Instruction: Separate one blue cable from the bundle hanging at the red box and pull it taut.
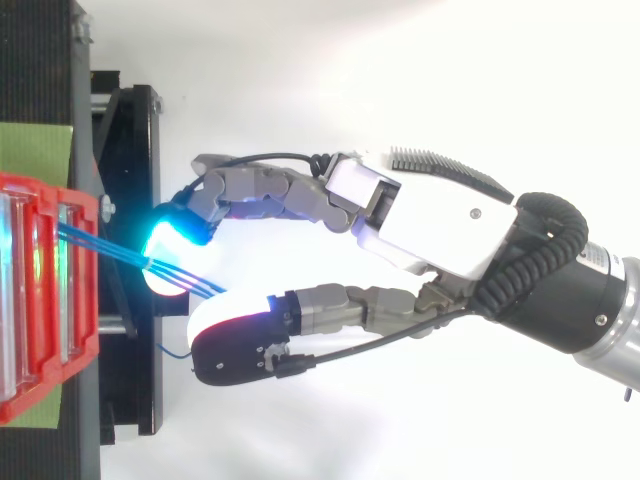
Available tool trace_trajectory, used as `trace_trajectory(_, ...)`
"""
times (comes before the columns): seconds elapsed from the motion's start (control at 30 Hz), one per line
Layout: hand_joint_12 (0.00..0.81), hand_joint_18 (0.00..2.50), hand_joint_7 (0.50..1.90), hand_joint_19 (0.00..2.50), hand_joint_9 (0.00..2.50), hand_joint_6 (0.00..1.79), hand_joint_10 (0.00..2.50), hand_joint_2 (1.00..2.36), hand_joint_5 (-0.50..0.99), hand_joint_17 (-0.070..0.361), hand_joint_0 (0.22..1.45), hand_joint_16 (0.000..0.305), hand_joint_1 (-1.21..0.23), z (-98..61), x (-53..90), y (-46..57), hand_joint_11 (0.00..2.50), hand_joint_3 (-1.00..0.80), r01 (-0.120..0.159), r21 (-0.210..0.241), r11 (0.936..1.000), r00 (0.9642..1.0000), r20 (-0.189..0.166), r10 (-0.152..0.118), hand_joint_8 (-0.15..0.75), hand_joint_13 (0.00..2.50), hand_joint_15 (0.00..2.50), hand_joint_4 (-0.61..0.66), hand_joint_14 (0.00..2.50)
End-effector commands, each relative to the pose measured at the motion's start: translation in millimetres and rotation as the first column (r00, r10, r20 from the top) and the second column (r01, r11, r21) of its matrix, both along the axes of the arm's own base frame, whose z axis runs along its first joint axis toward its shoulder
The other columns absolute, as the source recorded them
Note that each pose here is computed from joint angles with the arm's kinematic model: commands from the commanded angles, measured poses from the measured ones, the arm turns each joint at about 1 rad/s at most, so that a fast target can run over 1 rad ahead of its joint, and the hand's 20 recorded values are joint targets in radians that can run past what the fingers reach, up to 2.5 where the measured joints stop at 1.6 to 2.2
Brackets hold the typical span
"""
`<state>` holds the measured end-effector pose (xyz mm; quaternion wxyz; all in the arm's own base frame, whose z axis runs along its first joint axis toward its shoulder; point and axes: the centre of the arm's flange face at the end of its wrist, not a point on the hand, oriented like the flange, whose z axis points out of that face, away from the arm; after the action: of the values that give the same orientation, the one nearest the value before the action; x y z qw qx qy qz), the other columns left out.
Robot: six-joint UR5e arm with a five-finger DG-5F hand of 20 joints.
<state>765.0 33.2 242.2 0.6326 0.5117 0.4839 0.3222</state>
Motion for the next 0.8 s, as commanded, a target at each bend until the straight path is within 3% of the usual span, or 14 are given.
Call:
trace_trajectory(0.0,0.260,0.33,1.01,0.29,0.52,0.50,0.01,1.00,-0.15,0.080,0.60,0.036,-0.57,0.6,0.2,-0.2,0.17,-0.47,0.000,0.007,1.0000,1.0000,0.003,0.000,0.270,0.23,0.00,0.28,0.00)
trace_trajectory(0.2,0.260,0.33,1.01,0.29,0.53,0.50,0.01,1.00,-0.15,0.080,0.60,0.036,-0.57,0.4,0.3,-3.6,0.17,-0.47,0.002,0.031,0.9995,0.9999,0.010,-0.003,0.272,0.23,0.00,0.28,0.00)
trace_trajectory(0.4,0.259,0.33,1.01,0.29,0.53,0.50,0.01,1.00,-0.15,0.080,0.60,0.036,-0.57,-2.2,-2.7,-11.6,0.18,-0.47,0.013,0.062,0.9980,0.9999,-0.007,-0.012,0.271,0.23,0.00,0.28,0.00)
trace_trajectory(0.57,0.259,0.33,1.01,0.30,0.53,0.50,0.01,1.00,-0.15,0.080,0.60,0.035,-0.57,-5.7,-4.7,-16.2,0.18,-0.47,0.013,0.068,0.9976,0.9996,-0.026,-0.011,0.272,0.23,0.00,0.28,0.00)
trace_trajectory(0.77,0.258,0.33,1.01,0.29,0.53,0.50,0.01,1.00,-0.15,0.079,0.60,0.035,-0.57,-5.4,-3.7,-19.6,0.18,-0.47,0.006,0.067,0.9978,0.9997,-0.023,-0.005,0.271,0.23,0.00,0.28,0.00)
